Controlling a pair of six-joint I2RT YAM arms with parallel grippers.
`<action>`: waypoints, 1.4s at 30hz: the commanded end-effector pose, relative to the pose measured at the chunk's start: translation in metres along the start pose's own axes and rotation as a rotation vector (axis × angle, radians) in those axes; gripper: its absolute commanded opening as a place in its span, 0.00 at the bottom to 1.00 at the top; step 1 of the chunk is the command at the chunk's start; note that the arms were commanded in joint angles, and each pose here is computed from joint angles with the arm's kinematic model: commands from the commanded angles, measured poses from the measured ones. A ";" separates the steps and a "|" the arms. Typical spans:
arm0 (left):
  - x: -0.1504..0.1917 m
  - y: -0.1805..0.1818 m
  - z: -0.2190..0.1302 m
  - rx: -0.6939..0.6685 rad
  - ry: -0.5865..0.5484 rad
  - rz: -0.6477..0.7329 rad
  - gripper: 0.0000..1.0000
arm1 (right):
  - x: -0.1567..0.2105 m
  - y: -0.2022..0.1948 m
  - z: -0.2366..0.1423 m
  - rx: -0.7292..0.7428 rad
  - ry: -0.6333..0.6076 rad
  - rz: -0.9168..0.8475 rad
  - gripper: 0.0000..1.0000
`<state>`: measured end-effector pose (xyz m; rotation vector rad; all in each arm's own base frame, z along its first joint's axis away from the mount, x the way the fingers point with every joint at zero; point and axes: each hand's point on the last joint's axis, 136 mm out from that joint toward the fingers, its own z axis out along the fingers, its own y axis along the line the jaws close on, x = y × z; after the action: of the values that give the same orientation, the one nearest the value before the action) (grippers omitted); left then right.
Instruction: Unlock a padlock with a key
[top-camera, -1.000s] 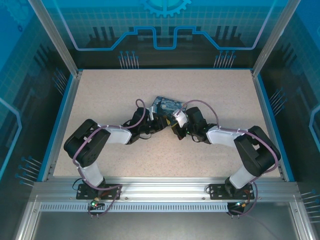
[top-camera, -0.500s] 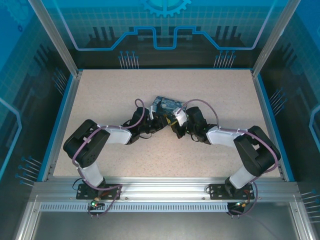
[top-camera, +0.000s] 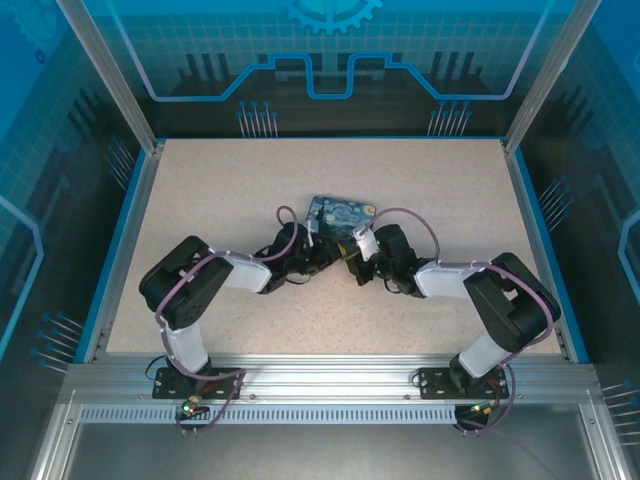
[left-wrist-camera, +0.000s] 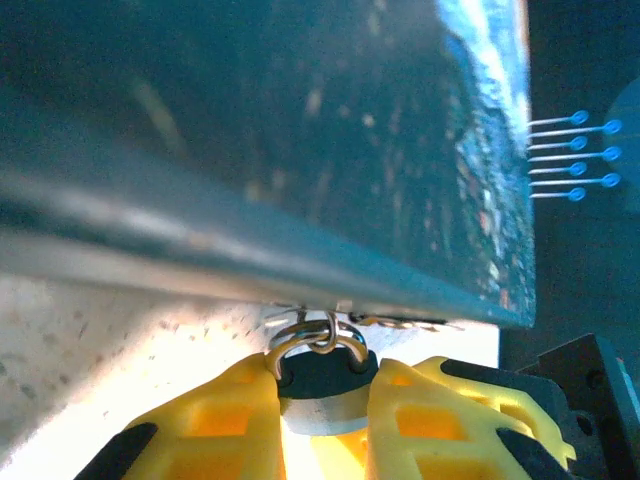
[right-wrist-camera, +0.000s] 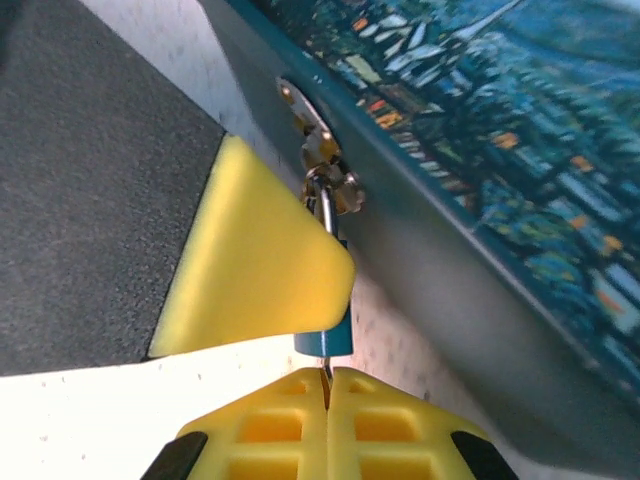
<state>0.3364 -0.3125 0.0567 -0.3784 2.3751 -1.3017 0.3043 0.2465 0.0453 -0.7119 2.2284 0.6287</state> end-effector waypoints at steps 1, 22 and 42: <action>0.024 -0.026 0.008 0.093 0.063 0.019 0.19 | -0.006 0.024 0.000 -0.084 -0.072 -0.013 0.01; 0.006 -0.009 -0.062 -0.017 -0.093 0.058 0.63 | 0.000 0.030 -0.004 -0.110 -0.105 0.159 0.01; 0.012 -0.002 -0.041 0.150 -0.133 -0.085 0.54 | -0.010 0.046 -0.010 -0.132 -0.089 0.235 0.01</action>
<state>0.3031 -0.2821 0.0627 -0.5018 2.2441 -1.3582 0.2723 0.2645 0.0482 -0.4706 2.2766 0.8682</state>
